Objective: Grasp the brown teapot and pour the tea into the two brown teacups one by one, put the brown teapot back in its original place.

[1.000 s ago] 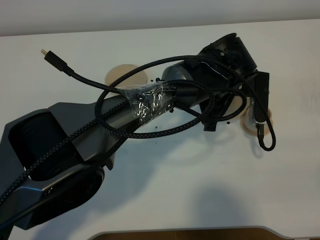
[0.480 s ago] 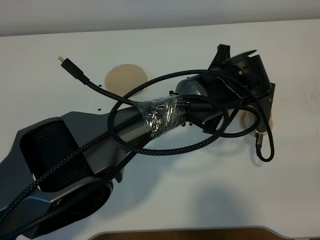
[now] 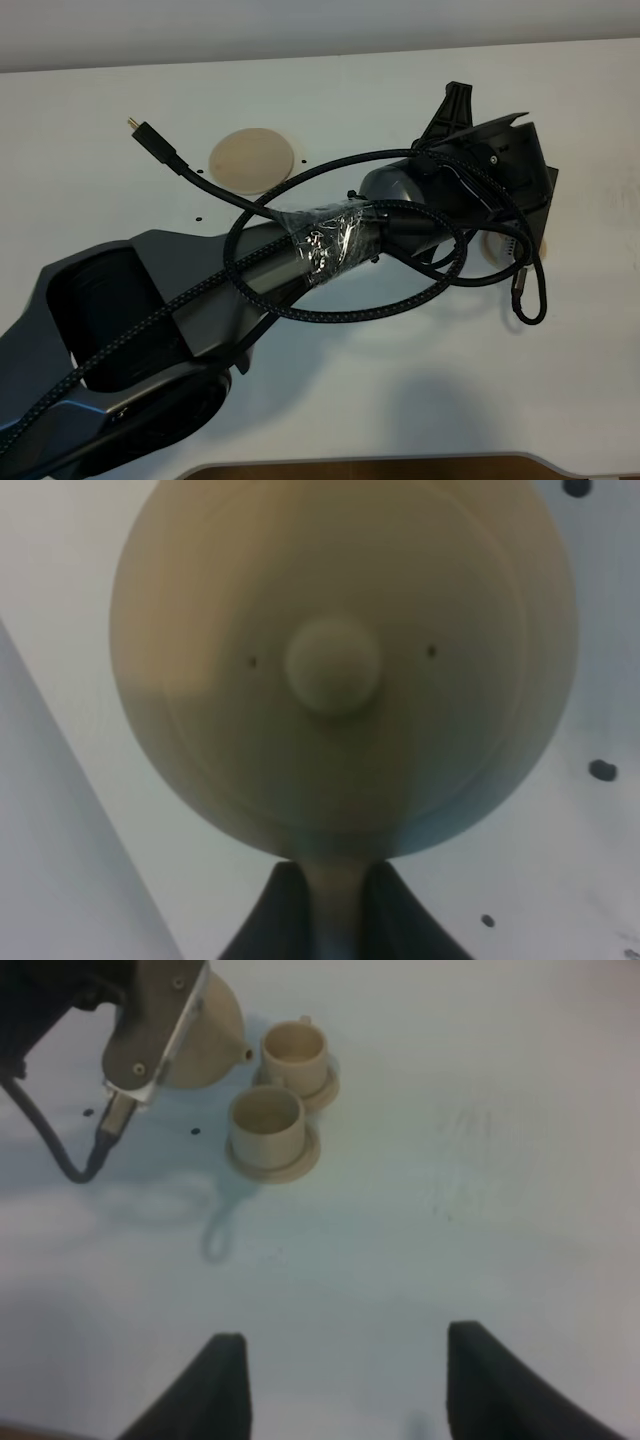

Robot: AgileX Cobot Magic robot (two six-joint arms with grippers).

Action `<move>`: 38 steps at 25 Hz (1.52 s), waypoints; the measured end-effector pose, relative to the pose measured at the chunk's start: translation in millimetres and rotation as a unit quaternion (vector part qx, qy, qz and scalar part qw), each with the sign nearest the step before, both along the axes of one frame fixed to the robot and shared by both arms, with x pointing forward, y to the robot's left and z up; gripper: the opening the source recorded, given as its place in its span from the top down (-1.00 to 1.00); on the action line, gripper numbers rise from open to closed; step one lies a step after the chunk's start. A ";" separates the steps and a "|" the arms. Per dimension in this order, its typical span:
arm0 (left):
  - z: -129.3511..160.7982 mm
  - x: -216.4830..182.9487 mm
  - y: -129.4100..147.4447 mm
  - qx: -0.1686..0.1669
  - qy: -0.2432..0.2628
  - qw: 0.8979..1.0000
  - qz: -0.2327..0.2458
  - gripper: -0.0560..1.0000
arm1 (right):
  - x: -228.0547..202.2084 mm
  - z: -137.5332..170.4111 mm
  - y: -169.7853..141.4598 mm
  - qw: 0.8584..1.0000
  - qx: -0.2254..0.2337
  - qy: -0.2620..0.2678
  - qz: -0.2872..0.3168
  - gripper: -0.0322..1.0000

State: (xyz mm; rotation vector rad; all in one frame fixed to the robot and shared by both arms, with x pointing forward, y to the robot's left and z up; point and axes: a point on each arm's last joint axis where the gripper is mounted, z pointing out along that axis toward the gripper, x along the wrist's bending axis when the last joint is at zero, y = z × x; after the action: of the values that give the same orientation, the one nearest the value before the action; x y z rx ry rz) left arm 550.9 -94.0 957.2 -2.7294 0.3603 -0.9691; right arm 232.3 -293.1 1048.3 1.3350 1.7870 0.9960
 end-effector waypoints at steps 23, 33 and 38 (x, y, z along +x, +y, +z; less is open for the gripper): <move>-12.0 -4.3 -15.1 0.045 -0.060 0.996 -0.056 0.65 | 0.0 0.0 0.0 1.000 0.000 0.000 0.000 0.09; -11.2 -3.6 -16.2 0.069 -0.062 0.992 -0.087 0.65 | 0.0 0.0 0.0 1.000 0.000 0.000 0.000 0.09; -9.8 -2.1 -18.9 0.066 -0.074 0.990 -0.103 0.65 | 0.0 0.0 0.0 1.000 0.000 0.000 0.000 0.09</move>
State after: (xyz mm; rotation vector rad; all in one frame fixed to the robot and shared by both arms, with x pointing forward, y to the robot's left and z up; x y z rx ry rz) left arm 548.8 -113.0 947.4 -2.5203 0.6646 -1.1472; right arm 232.3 -293.1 1048.3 1.3350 1.7870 0.9960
